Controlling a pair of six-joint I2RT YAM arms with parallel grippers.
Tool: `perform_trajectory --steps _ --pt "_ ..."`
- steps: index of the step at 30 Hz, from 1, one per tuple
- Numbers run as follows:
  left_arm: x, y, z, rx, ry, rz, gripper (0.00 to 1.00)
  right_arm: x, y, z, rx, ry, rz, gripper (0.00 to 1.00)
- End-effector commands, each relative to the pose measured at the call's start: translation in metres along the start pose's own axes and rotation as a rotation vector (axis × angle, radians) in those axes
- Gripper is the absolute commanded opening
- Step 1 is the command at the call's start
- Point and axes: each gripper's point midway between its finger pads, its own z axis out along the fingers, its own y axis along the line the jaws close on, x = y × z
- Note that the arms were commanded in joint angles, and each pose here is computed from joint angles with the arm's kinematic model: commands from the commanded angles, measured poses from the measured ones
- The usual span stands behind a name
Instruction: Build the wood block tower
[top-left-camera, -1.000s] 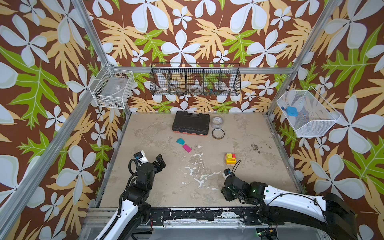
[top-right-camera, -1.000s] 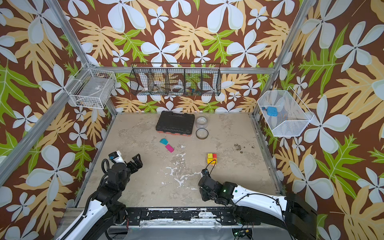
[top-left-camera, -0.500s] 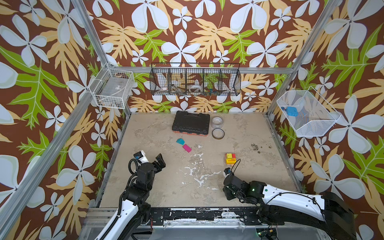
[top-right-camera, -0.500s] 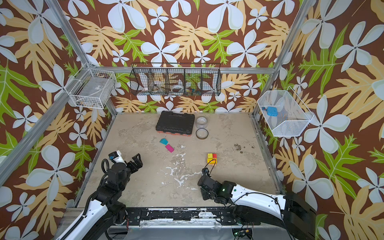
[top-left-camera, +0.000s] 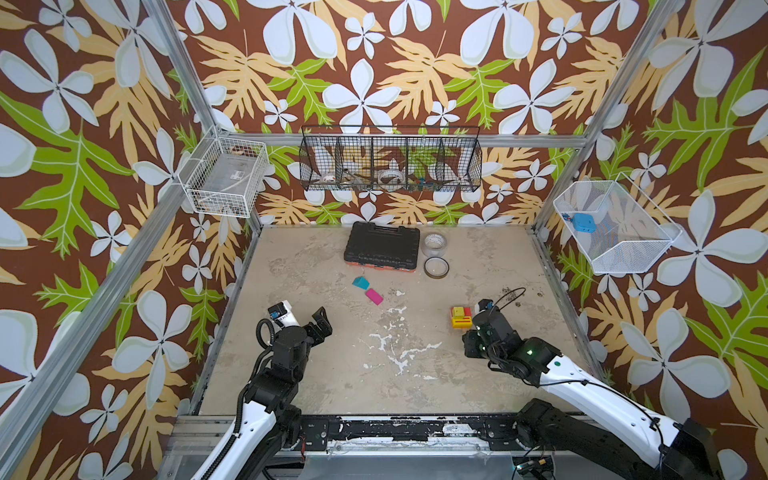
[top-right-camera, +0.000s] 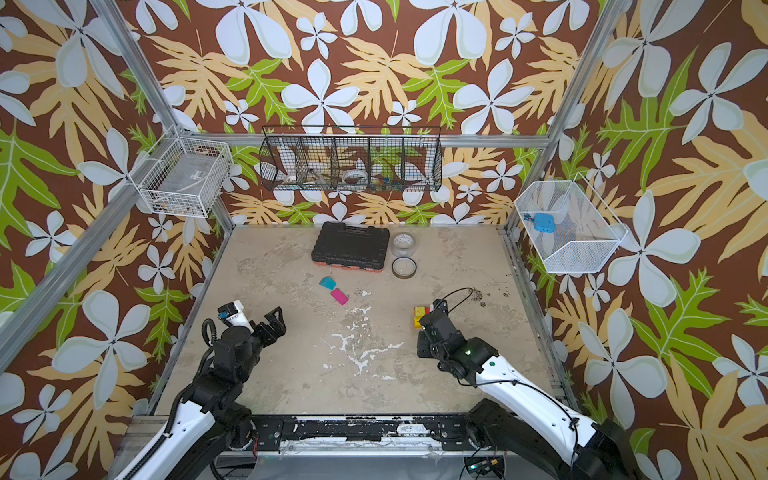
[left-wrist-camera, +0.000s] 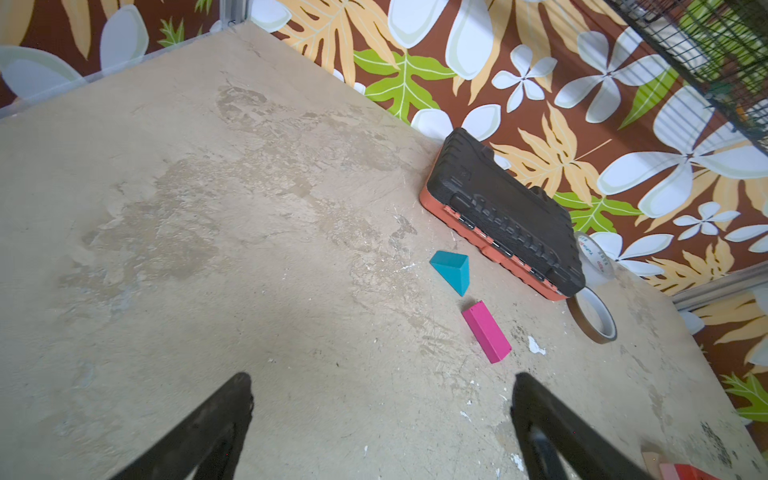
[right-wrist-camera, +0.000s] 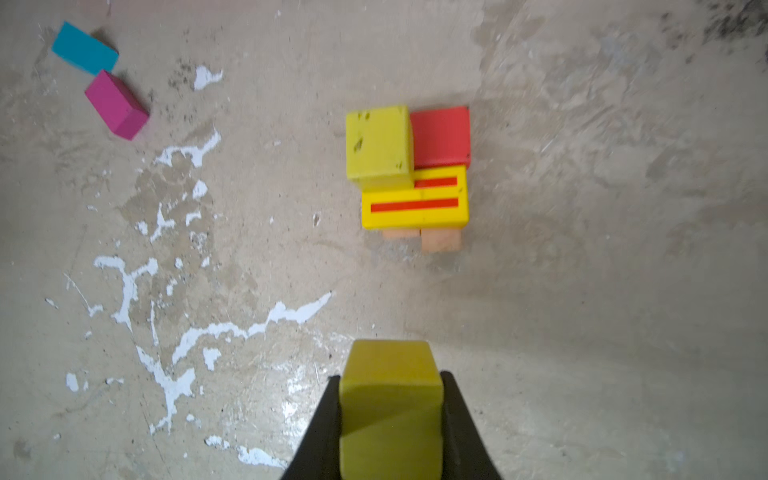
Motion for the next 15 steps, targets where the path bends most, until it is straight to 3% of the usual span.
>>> perform_trajectory --steps 1,6,7,11,15 --pt "0.008 -0.038 -0.003 0.215 0.053 0.044 0.98 -0.036 -0.003 -0.008 0.038 -0.076 -0.016 0.14" --pt "0.042 -0.116 -0.038 0.755 0.159 0.097 1.00 -0.078 -0.011 -0.006 0.099 -0.128 -0.018 0.16" --pt "0.046 -0.124 -0.043 0.802 0.171 0.109 1.00 -0.081 -0.015 -0.003 0.117 -0.119 -0.019 0.15" --pt "0.047 -0.141 -0.047 0.823 0.217 0.135 1.00 -0.089 -0.036 0.015 0.159 -0.062 0.011 0.09" --pt "0.050 -0.146 -0.050 0.861 0.245 0.108 1.00 -0.095 -0.050 0.028 0.158 -0.046 0.036 0.10"
